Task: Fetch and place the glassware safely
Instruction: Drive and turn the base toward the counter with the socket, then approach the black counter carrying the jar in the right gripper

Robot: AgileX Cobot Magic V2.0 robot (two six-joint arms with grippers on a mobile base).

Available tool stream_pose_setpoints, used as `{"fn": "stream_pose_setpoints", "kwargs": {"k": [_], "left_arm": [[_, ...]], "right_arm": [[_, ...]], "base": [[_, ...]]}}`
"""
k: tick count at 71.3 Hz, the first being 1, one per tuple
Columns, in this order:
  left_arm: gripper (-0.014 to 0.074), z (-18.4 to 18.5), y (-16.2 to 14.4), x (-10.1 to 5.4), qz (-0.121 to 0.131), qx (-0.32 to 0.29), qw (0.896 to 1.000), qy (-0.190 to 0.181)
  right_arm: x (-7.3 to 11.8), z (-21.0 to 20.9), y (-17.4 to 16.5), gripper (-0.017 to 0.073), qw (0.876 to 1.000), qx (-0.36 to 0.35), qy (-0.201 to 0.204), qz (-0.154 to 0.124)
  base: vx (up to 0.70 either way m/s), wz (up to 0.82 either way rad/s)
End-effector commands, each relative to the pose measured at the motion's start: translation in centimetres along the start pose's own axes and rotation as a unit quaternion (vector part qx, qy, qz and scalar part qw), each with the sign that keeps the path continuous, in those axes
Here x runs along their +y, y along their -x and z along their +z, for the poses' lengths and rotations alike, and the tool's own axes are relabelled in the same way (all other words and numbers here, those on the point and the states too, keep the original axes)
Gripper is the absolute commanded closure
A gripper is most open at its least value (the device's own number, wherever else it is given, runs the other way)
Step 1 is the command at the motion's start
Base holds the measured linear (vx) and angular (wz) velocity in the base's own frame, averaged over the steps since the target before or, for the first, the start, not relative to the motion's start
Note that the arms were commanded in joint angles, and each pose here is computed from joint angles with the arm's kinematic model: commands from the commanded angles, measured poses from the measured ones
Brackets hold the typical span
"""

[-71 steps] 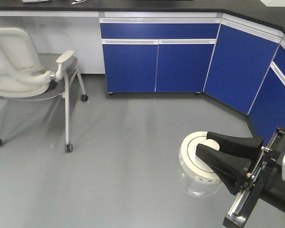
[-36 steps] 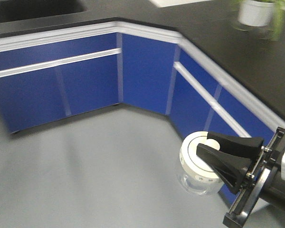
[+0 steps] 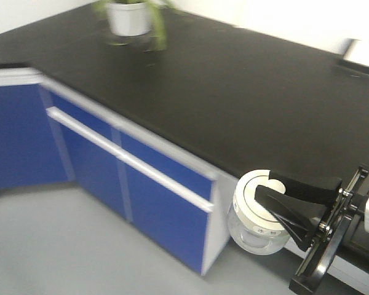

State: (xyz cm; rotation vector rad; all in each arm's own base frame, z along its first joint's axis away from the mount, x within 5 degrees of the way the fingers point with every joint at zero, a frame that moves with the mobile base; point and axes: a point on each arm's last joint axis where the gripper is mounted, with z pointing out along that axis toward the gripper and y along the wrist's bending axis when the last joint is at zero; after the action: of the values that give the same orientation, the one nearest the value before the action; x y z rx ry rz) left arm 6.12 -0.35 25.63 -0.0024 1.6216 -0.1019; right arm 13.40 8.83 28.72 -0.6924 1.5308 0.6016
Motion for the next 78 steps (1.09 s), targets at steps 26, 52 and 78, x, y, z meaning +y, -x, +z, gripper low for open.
{"fn": "stream_pose_setpoints", "kwargs": {"k": [26,52,78], "left_arm": [[0.0601,-0.11,1.55,-0.19,-0.009,-0.043,0.999,-0.009],[0.0601,-0.11,1.55,-0.19,-0.009,-0.043,0.999,-0.009],[0.0601,-0.11,1.55,-0.19,-0.009,-0.043,0.999,-0.009]], "right_arm": [[0.18,-0.11,1.54,0.056,0.999,-0.04,0.012,0.009],[0.23,-0.15,1.58,0.056,0.999,-0.042,0.013,0.008],[0.23,-0.15,1.58,0.056,0.999,-0.042,0.013,0.008]], "base": [[0.15,-0.8],[0.09,-0.73],[0.09,-0.23]]}}
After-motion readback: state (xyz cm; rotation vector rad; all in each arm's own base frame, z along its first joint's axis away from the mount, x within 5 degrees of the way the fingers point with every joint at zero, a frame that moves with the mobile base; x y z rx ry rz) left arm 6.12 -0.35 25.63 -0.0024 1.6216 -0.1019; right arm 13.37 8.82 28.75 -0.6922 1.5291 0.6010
